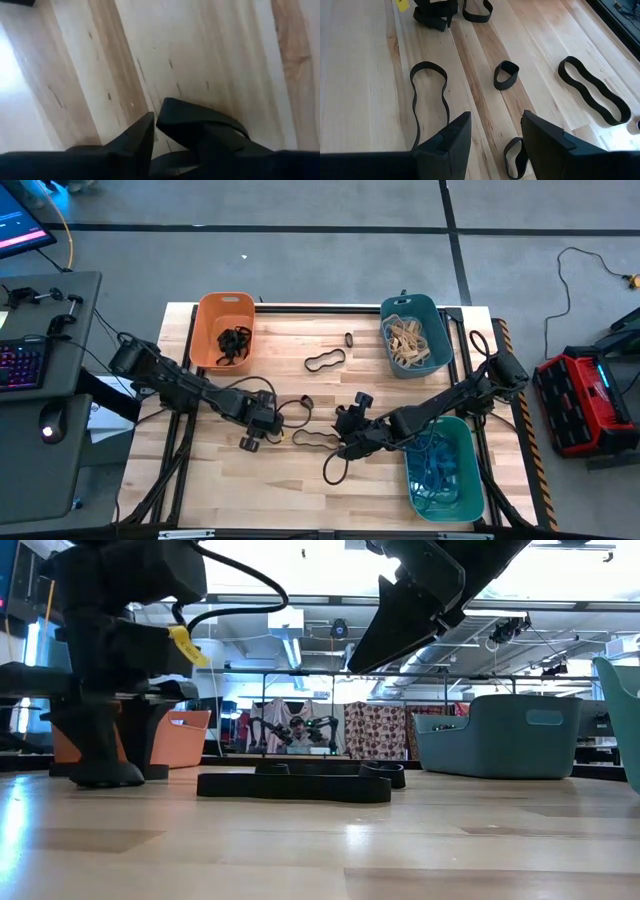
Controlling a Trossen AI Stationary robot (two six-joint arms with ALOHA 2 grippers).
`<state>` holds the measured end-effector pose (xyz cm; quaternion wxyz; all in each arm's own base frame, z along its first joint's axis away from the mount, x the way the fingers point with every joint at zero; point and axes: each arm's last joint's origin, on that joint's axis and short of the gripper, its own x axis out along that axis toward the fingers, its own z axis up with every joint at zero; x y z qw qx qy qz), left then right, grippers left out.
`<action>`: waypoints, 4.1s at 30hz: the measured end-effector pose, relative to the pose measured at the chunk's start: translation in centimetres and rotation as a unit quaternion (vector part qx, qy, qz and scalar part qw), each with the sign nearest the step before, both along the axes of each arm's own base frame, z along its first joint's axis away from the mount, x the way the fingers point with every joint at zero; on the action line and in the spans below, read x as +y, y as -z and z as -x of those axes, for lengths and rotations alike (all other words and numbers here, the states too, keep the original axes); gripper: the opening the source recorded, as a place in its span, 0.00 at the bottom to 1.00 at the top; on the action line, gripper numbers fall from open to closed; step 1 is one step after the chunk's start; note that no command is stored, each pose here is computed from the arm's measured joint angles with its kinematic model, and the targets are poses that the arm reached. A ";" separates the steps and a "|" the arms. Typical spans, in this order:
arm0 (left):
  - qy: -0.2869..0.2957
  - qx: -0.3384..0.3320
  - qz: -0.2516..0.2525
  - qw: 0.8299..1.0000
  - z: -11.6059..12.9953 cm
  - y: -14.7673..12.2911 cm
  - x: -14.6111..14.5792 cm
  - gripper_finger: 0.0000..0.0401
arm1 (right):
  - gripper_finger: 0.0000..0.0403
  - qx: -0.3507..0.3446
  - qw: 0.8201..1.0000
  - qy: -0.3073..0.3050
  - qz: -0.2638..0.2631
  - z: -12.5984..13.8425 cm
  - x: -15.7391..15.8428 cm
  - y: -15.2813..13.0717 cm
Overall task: Sort rubber bands into baskets
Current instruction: Put the black rubber band into the orange bin
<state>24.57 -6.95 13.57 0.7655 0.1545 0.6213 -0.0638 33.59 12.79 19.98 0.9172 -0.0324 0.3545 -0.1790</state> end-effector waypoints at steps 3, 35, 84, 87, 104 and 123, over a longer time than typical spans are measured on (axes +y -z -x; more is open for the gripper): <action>0.018 0.003 0.006 1.000 0.0 0.0 -0.1 0.22 | 0.40 0.000 1.000 0.000 0.000 0.0 0.0 0.0; -0.266 -0.127 -0.070 0.953 7.1 -14.0 10.5 0.00 | 0.01 0.020 0.998 0.045 0.050 0.4 -2.6 -1.0; -0.445 -0.016 -0.073 0.893 9.7 -9.3 25.0 0.28 | 0.00 0.005 1.000 0.016 0.012 -0.6 -3.5 -1.3; -0.438 -0.055 -0.067 0.895 9.7 -10.6 24.0 0.32 | 0.01 -0.008 1.000 0.008 0.001 -0.9 -3.3 -1.4; -0.308 -0.311 -0.026 0.899 9.3 -16.4 18.4 0.35 | 0.46 -0.058 0.998 0.028 -0.028 -4.9 -4.7 3.2; -0.159 -0.478 0.042 0.863 9.9 -14.5 12.3 0.35 | 0.47 -0.039 0.997 0.011 -0.069 -7.3 -7.4 9.3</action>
